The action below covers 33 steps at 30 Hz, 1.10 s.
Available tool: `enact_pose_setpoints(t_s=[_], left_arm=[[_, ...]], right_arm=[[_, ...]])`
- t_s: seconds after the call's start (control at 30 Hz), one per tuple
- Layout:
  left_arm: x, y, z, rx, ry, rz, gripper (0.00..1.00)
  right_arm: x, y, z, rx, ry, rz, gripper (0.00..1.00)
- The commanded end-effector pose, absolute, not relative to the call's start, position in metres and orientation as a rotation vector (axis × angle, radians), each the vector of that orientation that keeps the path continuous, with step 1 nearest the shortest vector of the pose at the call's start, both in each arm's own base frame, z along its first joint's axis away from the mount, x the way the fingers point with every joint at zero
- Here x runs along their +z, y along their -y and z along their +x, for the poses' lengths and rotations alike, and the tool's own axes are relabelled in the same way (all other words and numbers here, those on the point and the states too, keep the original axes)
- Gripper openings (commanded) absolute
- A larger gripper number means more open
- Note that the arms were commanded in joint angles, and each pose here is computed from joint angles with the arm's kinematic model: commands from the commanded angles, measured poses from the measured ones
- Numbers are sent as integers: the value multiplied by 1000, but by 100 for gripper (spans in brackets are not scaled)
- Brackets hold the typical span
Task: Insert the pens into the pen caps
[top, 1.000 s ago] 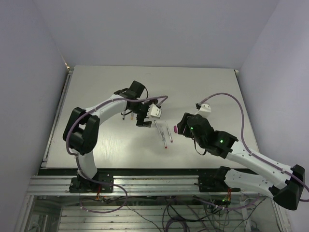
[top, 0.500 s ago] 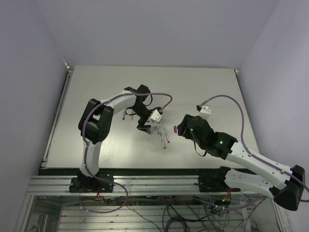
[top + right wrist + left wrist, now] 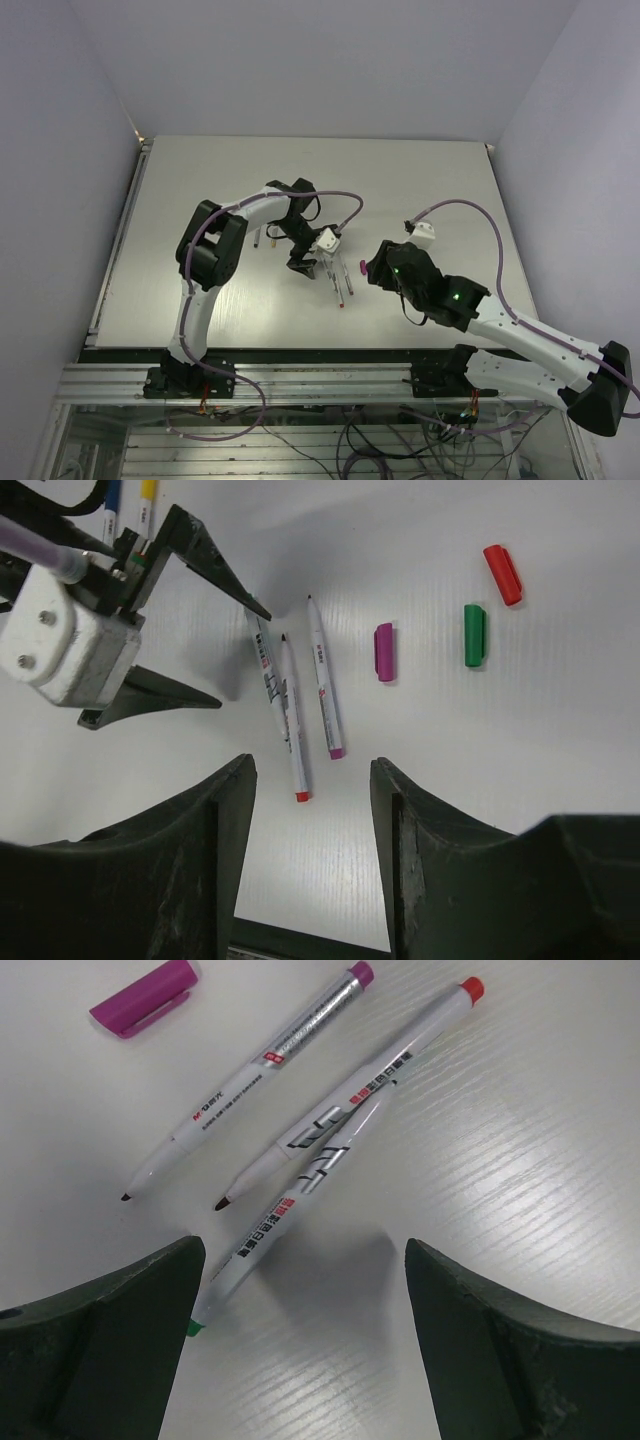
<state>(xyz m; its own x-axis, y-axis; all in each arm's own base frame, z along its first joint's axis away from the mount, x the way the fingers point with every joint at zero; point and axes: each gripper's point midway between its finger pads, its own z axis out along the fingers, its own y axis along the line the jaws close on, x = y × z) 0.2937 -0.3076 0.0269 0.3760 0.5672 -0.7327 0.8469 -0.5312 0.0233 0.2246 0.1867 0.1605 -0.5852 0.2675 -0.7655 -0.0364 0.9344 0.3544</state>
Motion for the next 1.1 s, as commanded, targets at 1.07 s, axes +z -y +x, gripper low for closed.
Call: enact_pose_setpoints(t_s=[1.07], left_arm=[[26,287,244,-981,-1676,2229,65]], right_arm=[[173,-174,221,452,-2099,229,49]])
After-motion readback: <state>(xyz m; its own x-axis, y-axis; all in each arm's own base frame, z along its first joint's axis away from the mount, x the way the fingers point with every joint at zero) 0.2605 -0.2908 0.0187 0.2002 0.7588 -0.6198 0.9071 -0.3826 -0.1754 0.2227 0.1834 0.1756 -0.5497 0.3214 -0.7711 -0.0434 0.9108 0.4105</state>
